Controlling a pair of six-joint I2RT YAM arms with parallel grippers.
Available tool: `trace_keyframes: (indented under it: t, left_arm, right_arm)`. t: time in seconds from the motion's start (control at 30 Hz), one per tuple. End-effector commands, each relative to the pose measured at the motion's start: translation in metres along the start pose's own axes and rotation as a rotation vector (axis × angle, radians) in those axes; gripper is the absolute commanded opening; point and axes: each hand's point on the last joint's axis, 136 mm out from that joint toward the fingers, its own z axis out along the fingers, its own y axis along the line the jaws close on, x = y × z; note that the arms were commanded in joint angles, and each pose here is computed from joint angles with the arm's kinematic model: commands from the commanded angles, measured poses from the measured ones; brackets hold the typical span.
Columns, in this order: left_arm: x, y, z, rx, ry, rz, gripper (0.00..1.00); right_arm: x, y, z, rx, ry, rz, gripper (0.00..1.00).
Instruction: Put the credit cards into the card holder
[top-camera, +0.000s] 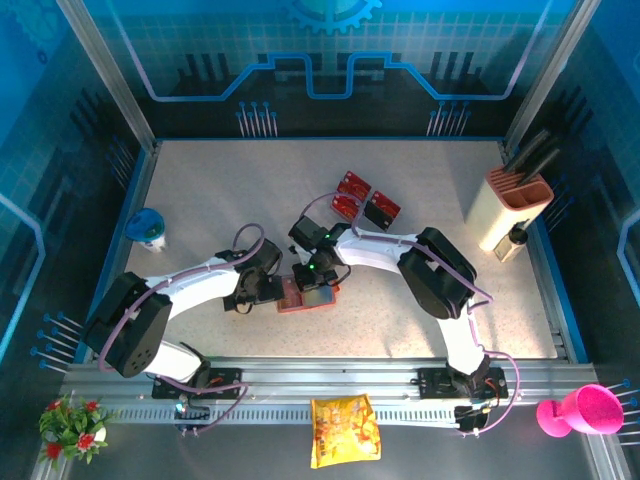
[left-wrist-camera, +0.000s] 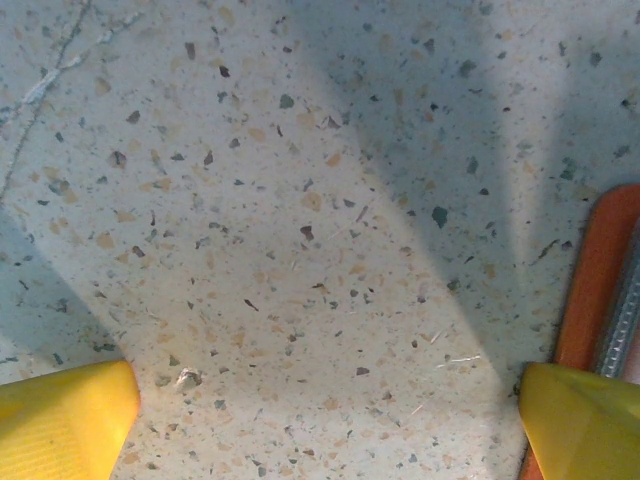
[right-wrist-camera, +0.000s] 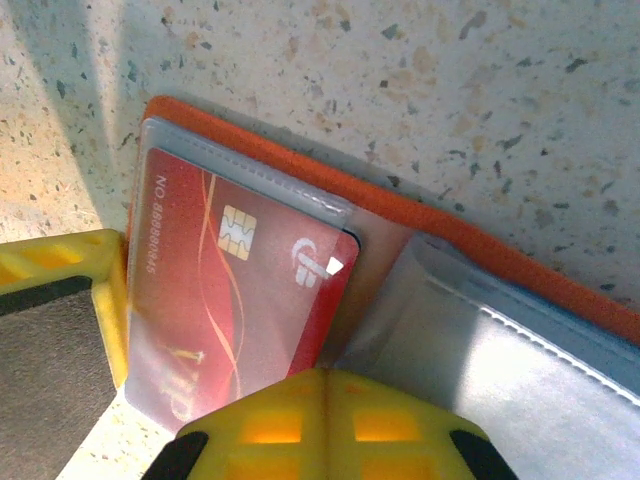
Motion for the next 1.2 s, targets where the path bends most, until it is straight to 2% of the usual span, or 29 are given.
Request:
trace_keyframes:
  t: [0.0, 0.23, 0.5, 0.7, 1.17]
  left_arm:
    - [0.012, 0.004, 0.017, -0.001, 0.039, 0.003, 0.99]
    - [0.008, 0.000, 0.012, 0.017, 0.025, 0.000, 0.99]
    - [-0.011, -0.012, -0.011, 0.054, -0.029, 0.002, 0.99]
    - [-0.030, -0.018, -0.033, 0.081, -0.082, 0.000, 0.99]
    - [-0.052, -0.049, -0.069, 0.206, -0.152, -0.023, 0.99]
  right_arm:
    - [0.011, 0.015, 0.011, -0.024, 0.051, -0.023, 0.05]
    - [0.006, 0.021, 0.004, -0.053, 0.040, -0.014, 0.05]
    - [-0.012, 0.011, -0.043, -0.084, -0.062, 0.027, 0.10]
    - [-0.014, -0.007, -0.068, -0.076, -0.114, 0.056, 0.19]
    - [-0.015, -0.058, -0.084, -0.032, -0.160, 0.111, 0.21]
